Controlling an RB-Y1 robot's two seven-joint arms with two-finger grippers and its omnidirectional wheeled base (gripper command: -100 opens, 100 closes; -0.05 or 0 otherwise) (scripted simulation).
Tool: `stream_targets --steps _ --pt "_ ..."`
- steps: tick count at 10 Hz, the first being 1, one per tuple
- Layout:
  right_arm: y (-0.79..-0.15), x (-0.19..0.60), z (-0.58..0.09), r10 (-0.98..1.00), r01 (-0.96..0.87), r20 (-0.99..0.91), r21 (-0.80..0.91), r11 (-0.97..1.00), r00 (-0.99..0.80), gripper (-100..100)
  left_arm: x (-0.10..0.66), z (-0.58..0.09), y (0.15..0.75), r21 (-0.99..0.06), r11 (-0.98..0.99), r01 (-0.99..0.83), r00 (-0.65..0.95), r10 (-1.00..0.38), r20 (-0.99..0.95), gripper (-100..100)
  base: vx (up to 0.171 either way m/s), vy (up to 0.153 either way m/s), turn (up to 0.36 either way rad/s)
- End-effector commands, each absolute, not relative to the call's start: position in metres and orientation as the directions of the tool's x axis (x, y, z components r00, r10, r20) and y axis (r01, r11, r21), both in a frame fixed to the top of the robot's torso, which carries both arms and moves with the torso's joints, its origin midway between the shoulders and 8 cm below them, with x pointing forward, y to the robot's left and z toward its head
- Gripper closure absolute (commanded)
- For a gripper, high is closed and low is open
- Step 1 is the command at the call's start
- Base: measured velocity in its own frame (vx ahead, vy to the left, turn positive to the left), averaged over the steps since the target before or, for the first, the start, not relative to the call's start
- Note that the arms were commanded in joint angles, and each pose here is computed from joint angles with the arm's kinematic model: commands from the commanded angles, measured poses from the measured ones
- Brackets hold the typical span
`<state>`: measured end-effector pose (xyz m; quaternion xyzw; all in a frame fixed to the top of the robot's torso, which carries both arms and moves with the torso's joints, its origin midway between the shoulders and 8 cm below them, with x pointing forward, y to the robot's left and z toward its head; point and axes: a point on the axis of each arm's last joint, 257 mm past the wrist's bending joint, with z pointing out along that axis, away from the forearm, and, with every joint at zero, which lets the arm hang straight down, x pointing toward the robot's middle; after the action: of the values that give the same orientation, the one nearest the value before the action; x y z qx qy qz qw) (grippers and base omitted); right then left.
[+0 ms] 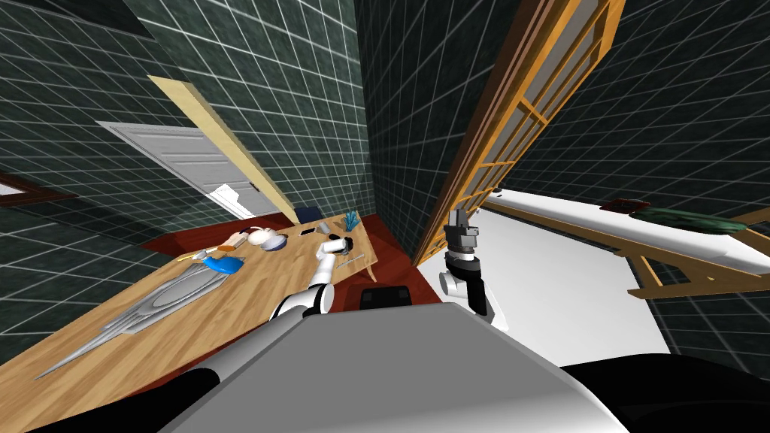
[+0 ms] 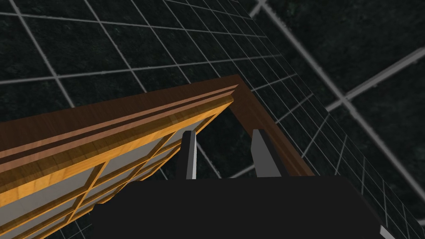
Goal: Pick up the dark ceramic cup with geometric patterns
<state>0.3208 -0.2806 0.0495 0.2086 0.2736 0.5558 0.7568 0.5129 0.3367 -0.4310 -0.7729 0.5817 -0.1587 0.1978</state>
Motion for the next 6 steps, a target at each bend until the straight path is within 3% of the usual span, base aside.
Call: stream_targets --steps 1,5,6 --pt "-0.2806 0.3208 0.0495 0.955 -0.727 -0.182 0.62 0.295 0.232 0 0.5129 -0.431 0.3367 -0.49 -0.245 -0.836 0.273 -0.962 0.015 100 0.0 0.0 0.0" --pt "-0.2806 0.3209 0.0495 0.955 -0.727 -0.182 0.62 0.295 0.232 0 0.5122 -0.4316 0.3366 -0.489 -0.246 -0.837 0.274 -0.962 0.016 100 0.0 0.0 0.0" --pt "-0.2806 0.3209 0.0495 0.955 -0.727 -0.182 0.62 0.295 0.232 0 0.5121 -0.4317 0.3365 -0.488 -0.246 -0.837 0.274 -0.962 0.016 0 0.0 0.0 0.0"
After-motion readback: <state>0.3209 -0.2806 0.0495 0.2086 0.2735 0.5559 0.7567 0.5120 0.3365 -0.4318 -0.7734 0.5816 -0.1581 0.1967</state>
